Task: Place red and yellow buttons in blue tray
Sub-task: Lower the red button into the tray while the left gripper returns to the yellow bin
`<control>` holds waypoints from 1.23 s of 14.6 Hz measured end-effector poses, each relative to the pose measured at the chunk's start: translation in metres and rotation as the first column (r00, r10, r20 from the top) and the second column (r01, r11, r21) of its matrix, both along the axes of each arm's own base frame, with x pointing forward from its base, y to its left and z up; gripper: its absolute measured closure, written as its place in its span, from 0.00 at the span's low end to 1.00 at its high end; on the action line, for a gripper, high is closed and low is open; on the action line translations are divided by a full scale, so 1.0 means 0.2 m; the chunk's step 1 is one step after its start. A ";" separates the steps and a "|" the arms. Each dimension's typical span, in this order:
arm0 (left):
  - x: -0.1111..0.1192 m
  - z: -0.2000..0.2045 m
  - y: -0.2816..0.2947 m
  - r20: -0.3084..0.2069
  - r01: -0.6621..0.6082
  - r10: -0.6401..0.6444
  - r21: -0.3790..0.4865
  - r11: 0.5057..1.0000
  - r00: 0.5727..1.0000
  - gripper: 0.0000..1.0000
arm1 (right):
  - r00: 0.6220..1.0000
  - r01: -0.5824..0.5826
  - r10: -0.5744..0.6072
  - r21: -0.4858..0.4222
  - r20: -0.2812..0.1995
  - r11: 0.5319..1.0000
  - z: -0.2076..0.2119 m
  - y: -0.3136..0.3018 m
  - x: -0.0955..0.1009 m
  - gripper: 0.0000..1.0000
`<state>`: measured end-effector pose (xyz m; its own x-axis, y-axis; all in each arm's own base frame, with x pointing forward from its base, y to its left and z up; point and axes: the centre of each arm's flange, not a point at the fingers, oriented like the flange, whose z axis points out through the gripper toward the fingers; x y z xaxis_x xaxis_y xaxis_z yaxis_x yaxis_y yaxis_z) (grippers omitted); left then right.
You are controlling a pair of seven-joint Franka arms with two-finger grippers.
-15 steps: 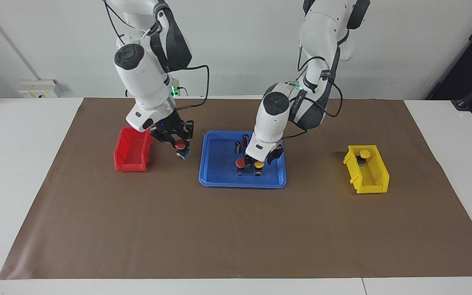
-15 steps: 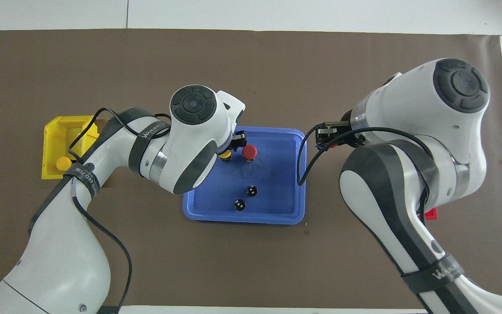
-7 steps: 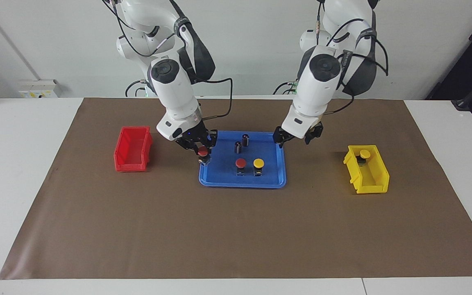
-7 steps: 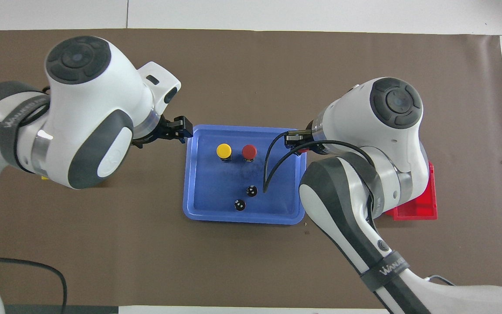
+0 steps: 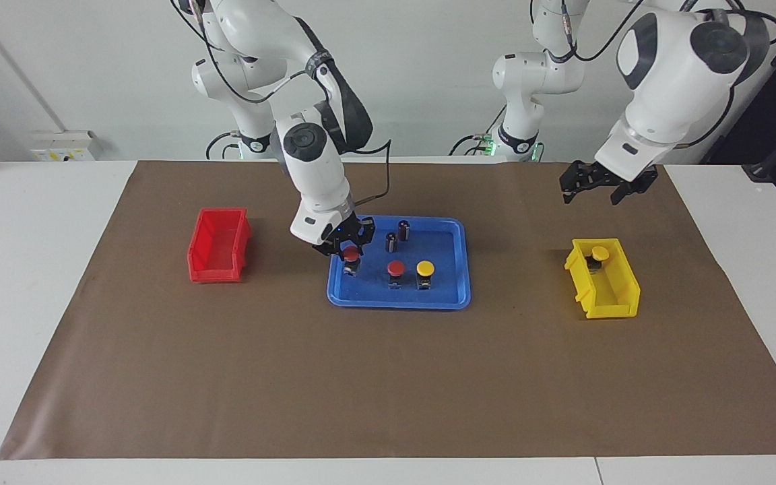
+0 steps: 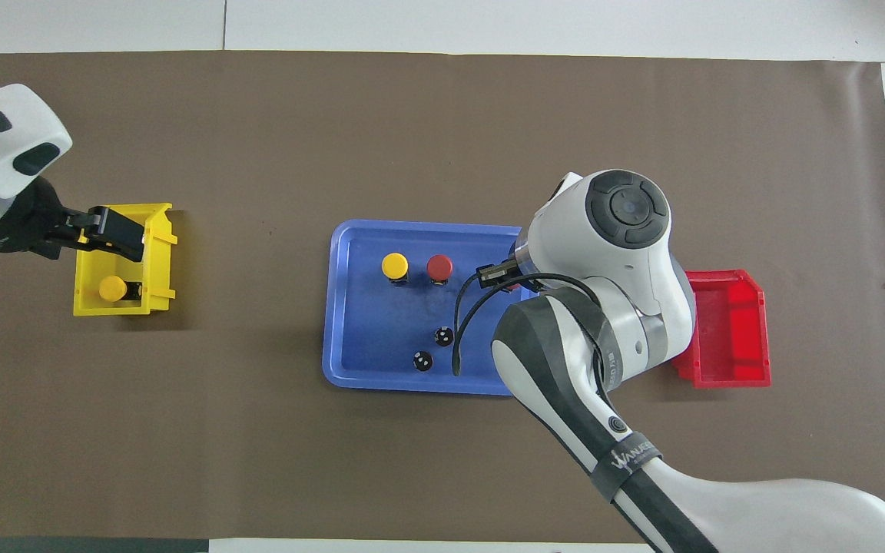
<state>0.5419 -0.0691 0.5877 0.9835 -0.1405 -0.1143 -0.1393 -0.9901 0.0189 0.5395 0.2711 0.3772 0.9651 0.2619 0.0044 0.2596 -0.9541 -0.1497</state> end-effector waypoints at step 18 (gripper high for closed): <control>0.07 -0.85 0.45 0.136 -0.067 0.068 -0.014 0.998 0.988 0.36 | 0.999 0.019 -0.017 -0.076 0.030 0.997 0.50 -0.25 0.29 0.00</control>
<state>0.5551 0.0217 0.4179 0.9970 -0.0738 0.0224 -0.0741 -0.9972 0.0139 0.5981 0.2214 0.4762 0.9694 0.2451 0.0135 0.2455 -0.9670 -0.0687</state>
